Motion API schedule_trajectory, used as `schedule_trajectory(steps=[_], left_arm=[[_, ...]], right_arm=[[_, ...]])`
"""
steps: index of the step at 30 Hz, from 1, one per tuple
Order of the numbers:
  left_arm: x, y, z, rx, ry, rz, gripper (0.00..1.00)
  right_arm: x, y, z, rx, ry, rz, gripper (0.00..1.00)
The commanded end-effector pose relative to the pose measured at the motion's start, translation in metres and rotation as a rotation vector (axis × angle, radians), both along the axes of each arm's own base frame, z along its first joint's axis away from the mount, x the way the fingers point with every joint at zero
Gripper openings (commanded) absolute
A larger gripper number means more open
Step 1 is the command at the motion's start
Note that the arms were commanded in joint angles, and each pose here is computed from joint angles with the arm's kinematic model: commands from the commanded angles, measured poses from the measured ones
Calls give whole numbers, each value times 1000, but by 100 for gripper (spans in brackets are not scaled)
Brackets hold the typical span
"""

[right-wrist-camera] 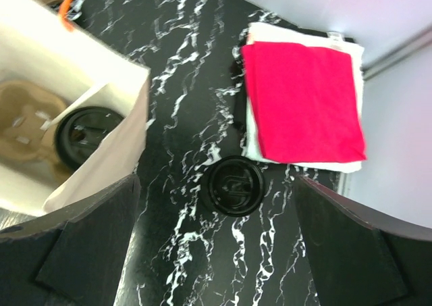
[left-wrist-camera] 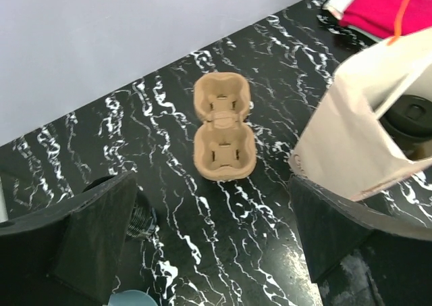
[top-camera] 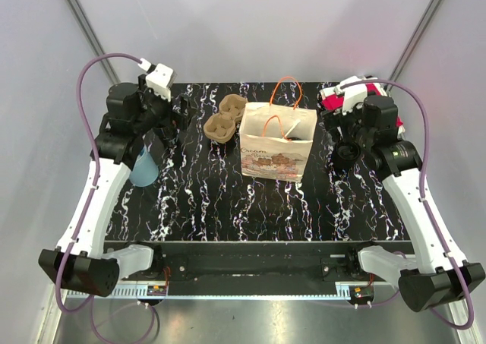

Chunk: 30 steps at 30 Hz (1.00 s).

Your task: Pack the takeout coffee

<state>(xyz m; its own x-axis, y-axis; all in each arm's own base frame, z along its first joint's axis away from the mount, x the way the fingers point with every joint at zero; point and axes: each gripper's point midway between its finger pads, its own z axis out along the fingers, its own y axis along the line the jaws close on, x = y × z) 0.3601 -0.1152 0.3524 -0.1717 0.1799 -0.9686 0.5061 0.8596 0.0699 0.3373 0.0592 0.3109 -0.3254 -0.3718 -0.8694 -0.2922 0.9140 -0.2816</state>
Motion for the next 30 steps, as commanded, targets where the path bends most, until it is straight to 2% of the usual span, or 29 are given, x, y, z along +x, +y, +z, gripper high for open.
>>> schedule_trajectory(steps=[1, 10, 16, 21, 30], left_arm=[[-2, 18, 34, -47, -122, 87, 99], [7, 54, 73, -7, -254, 262, 99], [-13, 70, 128, -20, -307, 342, 99], [-28, 85, 138, -77, -290, 431, 99], [-40, 88, 132, -131, -254, 434, 99]], right_arm=[[5, -20, 57, 38, -196, -123, 100], [-22, -33, 127, 136, -458, -177, 100], [-36, -49, 171, 202, -524, -271, 100], [-57, -49, 195, 289, -536, -267, 100], [-97, -35, 205, 375, -513, -163, 100]])
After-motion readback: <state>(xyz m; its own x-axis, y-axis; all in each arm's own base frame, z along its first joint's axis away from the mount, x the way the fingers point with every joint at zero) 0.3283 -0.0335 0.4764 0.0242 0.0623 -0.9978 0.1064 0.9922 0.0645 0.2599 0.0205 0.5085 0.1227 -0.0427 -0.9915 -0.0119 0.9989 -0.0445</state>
